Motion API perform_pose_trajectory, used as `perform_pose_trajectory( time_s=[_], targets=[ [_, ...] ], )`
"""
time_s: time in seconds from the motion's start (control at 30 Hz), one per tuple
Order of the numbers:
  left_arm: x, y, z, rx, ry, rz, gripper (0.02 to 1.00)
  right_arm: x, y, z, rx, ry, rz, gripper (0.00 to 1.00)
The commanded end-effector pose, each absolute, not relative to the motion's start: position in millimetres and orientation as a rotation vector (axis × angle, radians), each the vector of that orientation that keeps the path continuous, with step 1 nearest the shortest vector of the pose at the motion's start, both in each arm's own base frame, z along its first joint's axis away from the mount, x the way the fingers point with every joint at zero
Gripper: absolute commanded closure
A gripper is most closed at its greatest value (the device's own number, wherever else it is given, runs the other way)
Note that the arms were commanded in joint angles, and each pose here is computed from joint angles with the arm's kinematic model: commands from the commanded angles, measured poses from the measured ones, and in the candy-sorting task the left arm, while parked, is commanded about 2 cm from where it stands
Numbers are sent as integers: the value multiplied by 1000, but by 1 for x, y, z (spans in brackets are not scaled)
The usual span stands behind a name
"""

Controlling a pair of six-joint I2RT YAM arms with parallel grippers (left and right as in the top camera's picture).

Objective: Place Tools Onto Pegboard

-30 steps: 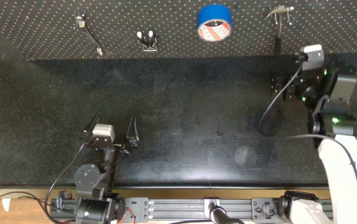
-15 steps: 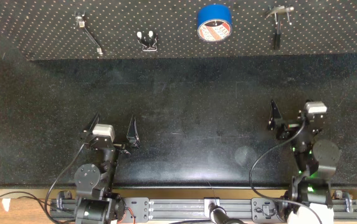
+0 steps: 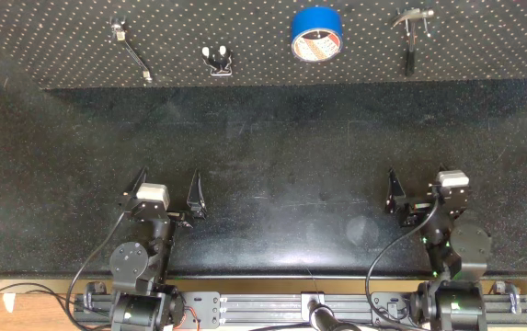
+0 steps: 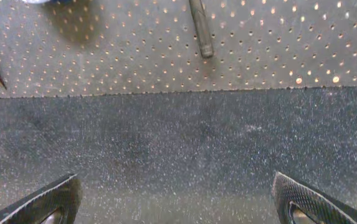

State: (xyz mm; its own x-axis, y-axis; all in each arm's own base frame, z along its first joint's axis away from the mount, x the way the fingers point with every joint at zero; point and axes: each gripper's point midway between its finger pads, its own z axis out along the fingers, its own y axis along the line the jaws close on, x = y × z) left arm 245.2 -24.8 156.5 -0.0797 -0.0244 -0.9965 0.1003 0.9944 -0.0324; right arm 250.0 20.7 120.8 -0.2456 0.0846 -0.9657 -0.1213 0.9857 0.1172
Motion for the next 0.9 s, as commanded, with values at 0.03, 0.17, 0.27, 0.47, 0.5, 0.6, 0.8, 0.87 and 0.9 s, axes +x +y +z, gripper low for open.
perform_pose_trajectory(
  time_s=[0.03,0.17,0.27,0.47,0.5,0.6,0.8,0.87,0.9],
  targets=[
    [245,-24,156,43,1649,-113,23,247,31,134,-60,1746,221,5],
    [245,-24,156,42,1649,-113,23,241,46,161,-119,1629,255,5],
    [245,-24,156,43,1649,-113,23,240,54,160,-147,1630,277,5],
    [245,-24,156,43,1648,-113,23,238,60,161,-167,1626,295,5],
    [245,-24,156,42,1648,-113,23,238,60,161,-167,1626,295,5],
    [245,-24,156,43,1649,-113,23,238,60,161,-167,1626,295,5],
    [245,-24,156,42,1649,-113,23,238,59,161,-167,1626,295,5],
    [245,-20,156,28,1649,-100,23,238,59,161,-167,1626,295,5],
    [246,-12,156,2,1649,-76,23,238,60,161,-167,1626,295,5]
  ],
)
